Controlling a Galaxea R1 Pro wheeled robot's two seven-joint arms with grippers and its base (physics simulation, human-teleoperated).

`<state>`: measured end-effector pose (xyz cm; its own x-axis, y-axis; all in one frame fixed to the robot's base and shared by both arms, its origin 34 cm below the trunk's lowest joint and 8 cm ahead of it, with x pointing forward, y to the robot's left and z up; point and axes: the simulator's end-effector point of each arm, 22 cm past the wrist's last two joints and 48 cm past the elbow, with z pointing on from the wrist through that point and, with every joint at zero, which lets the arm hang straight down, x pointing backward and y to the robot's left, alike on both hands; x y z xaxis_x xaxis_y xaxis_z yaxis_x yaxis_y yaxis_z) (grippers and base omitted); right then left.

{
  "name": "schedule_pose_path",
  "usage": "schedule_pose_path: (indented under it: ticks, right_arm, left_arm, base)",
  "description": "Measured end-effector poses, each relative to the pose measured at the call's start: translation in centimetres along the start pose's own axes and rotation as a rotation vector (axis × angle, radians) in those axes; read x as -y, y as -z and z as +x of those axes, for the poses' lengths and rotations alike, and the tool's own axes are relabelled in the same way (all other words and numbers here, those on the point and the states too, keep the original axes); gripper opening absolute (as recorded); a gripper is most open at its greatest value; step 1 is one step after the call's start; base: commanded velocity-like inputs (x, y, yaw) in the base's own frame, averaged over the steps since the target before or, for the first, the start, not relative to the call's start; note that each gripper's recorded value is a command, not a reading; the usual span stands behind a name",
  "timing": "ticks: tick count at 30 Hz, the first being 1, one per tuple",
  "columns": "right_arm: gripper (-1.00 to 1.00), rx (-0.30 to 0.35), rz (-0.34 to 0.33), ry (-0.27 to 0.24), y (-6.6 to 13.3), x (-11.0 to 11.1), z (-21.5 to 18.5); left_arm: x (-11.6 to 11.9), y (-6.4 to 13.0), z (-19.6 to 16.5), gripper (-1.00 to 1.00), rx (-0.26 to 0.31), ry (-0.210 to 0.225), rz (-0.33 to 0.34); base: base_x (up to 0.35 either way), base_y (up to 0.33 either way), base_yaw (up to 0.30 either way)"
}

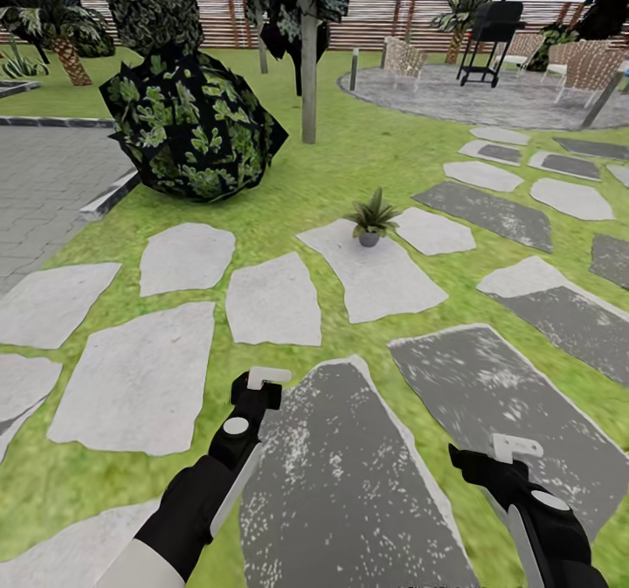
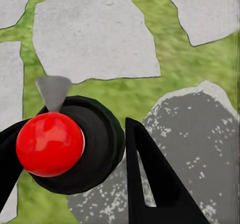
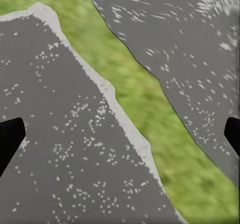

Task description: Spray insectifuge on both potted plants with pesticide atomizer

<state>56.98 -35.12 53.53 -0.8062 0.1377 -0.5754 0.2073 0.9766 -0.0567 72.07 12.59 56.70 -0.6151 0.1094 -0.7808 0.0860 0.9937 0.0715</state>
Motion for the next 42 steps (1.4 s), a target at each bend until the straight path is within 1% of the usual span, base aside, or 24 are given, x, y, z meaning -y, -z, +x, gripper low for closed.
schedule_pose_path:
  ticks: [4, 6, 9, 10, 11, 14, 16, 17, 18, 19, 20, 21, 22, 24, 28, 32, 36, 42]
  right_arm:
    - [1.0, 0.005, 0.0, -0.001, 0.1, 0.0, -0.2]
    - [1.0, 0.008, 0.0, -0.002, 0.2, 0.0, -0.3]
    - [1.0, 0.012, 0.0, -0.002, 0.3, 0.0, -0.5]
    - [1.0, 0.013, -0.001, -0.002, 0.4, 0.0, -0.5]
    - [1.0, 0.015, -0.001, -0.002, 0.4, 0.0, -0.6]
    - [1.0, 0.018, -0.003, -0.003, 0.5, -0.1, -0.8]
    - [1.0, 0.021, -0.004, -0.003, 0.6, -0.1, -0.9]
    - [1.0, 0.022, -0.004, -0.004, 0.6, -0.1, -0.9]
    - [1.0, 0.023, -0.004, -0.004, 0.6, -0.1, -1.0]
    - [1.0, 0.025, -0.004, -0.005, 0.7, -0.1, -1.0]
    - [1.0, 0.026, -0.004, -0.005, 0.7, -0.1, -1.1]
    - [1.0, 0.027, -0.004, -0.005, 0.7, -0.1, -1.1]
    - [1.0, 0.029, -0.005, -0.005, 0.8, -0.1, -1.2]
    - [1.0, 0.031, -0.005, -0.006, 0.8, -0.1, -1.3]
    - [1.0, 0.032, -0.006, -0.005, 0.8, -0.2, -1.3]
    - [1.0, 0.032, -0.006, -0.005, 0.9, -0.2, -1.3]
    - [1.0, 0.032, -0.006, -0.005, 0.9, -0.2, -1.3]
    - [1.0, 0.032, -0.006, -0.006, 1.0, -0.2, -1.4]
  left_arm:
    - [-0.3, 0.1, -0.2, -1.0, 0.001, 0.006, -0.004]
    - [-1.3, -0.1, -0.2, -1.0, -0.004, 0.036, -0.018]
    - [-2.1, -0.2, 0.0, -1.0, -0.022, 0.108, -0.018]
    - [-1.9, -0.2, 0.3, -1.0, -0.036, 0.16, -0.003]
    - [-1.7, -0.2, 0.3, -1.0, -0.043, 0.186, 0.006]
    - [-1.2, 0.0, 0.5, -1.0, -0.058, 0.241, 0.03]
    - [-1.2, 0.0, 0.5, -1.0, -0.057, 0.244, 0.035]
    - [-1.4, 0.0, 0.5, -1.0, -0.056, 0.239, 0.046]
    - [-1.3, 0.0, 0.5, -1.0, -0.052, 0.233, 0.072]
    - [-1.0, 0.1, 0.4, -1.0, -0.046, 0.225, 0.111]
    - [-0.3, 0.2, 0.2, -1.0, -0.036, 0.217, 0.181]
    - [0.0, 0.4, 0.1, -1.0, -0.032, 0.215, 0.204]
    - [0.5, 0.5, -0.1, -1.0, -0.027, 0.213, 0.241]
    - [1.2, 0.8, -0.3, -1.0, -0.02, 0.213, 0.287]
    - [1.6, 1.0, -0.6, -1.0, -0.015, 0.214, 0.31]
    - [1.7, 1.1, -0.7, -1.0, -0.011, 0.212, 0.313]
    - [1.8, 1.5, -2.4, -1.0, 0.026, 0.211, 0.319]
    - [1.8, 1.7, -3.2, -1.0, 0.038, 0.212, 0.321]
  base:
    - [0.0, 0.0, -0.233]
    - [0.036, 0.0, -0.232]
    - [0.093, 0.0, -0.232]
    - [0.114, 0.0, -0.231]
    - [0.116, 0.0, -0.231]
    - [0.119, 0.0, -0.231]
    - [0.12, 0.0, -0.23]
    - [0.121, 0.0, -0.23]
    - [0.121, 0.0, -0.23]
    - [0.115, 0.0, -0.229]
    - [0.108, 0.0, -0.229]
    - [0.091, 0.0, -0.226]
    - [0.062, 0.0, -0.223]
    - [0.026, 0.0, -0.118]
    - [0.007, 0.0, -0.033]
    - [0.001, 0.0, -0.004]
    - [0.0, 0.0, 0.0]
    - [0.0, 0.0, 0.0]
